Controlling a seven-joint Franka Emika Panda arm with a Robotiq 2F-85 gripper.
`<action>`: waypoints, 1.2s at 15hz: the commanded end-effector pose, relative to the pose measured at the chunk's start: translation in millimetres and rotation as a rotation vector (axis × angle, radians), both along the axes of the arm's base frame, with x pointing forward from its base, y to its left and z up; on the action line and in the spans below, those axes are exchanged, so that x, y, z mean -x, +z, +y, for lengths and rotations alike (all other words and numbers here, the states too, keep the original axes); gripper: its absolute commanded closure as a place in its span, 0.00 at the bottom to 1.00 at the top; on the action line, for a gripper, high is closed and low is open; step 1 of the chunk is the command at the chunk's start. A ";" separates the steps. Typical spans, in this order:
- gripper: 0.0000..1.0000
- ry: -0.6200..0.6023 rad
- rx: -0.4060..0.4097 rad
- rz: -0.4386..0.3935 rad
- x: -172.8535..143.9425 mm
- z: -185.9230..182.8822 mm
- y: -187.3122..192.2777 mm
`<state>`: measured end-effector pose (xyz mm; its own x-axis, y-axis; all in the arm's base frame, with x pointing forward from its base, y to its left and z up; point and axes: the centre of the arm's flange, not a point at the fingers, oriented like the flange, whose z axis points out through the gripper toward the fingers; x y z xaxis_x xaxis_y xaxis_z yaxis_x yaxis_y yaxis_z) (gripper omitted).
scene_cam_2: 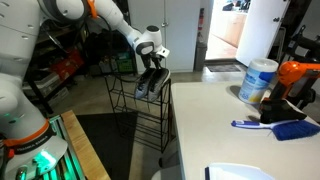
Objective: Pick up the shoe on the right side of the shoe rack and move it on the left side of the shoe on the shoe rack
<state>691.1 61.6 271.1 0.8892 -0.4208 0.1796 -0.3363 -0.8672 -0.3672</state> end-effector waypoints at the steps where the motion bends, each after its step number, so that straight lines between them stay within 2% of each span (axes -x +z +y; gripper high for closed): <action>1: 0.93 -0.001 0.027 -0.032 0.7 -7.5 7.7; 15: 0.94 0.094 0.203 -0.110 8.2 -7.3 46.2; 18: 0.94 0.131 0.223 -0.110 22.0 5.4 60.8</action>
<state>691.8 58.7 311.1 0.9036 -0.2788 0.3253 -0.2096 -0.9499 -0.2320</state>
